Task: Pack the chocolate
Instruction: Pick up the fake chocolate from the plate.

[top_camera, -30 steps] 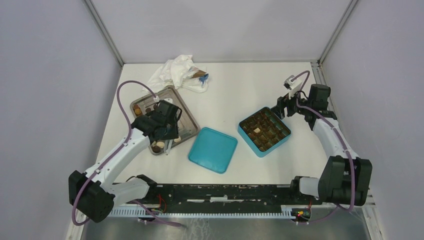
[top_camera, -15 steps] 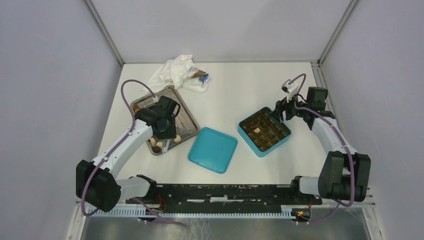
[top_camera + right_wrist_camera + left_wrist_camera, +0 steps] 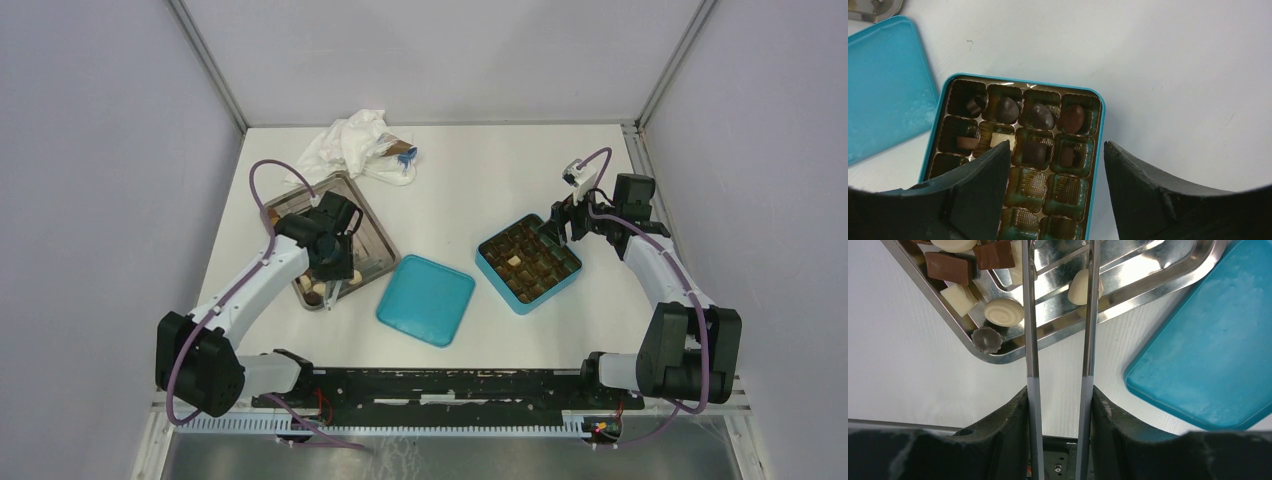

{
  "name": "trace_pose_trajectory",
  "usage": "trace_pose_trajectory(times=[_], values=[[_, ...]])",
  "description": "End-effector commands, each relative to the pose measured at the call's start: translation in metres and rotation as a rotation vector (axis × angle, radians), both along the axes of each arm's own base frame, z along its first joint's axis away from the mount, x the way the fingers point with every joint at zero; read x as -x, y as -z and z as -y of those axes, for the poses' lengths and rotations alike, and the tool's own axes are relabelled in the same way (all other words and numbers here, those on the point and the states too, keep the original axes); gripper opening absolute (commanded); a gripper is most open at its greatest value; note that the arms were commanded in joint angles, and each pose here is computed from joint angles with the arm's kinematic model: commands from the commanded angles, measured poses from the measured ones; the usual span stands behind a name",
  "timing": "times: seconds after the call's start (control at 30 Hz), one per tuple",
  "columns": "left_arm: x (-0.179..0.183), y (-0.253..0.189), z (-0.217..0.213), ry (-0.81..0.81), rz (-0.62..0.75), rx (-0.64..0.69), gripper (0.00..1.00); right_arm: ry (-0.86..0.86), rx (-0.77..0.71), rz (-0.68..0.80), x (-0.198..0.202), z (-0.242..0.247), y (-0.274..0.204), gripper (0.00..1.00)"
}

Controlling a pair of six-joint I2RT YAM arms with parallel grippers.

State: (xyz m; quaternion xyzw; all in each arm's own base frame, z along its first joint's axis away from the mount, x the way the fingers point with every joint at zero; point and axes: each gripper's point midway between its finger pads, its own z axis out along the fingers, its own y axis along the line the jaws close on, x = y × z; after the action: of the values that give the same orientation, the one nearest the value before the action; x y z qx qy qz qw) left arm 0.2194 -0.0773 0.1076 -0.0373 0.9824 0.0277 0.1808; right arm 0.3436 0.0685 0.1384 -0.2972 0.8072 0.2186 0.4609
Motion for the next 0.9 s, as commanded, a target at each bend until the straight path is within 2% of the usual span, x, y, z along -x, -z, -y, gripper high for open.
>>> trace_pose_trajectory(times=[0.0, 0.5, 0.87], values=[[-0.009, -0.009, 0.004, 0.044, 0.029, 0.012, 0.48, -0.023, -0.006, 0.029, -0.001, -0.003, -0.004, 0.74], [-0.017, -0.025, -0.003, 0.025, 0.083, -0.017, 0.49, -0.027, -0.004, 0.025, -0.001, -0.003, -0.002, 0.74], [-0.012, -0.011, -0.006, 0.031, 0.032, -0.043, 0.49, -0.028, -0.005, 0.019, 0.000, -0.003, 0.000, 0.74]])
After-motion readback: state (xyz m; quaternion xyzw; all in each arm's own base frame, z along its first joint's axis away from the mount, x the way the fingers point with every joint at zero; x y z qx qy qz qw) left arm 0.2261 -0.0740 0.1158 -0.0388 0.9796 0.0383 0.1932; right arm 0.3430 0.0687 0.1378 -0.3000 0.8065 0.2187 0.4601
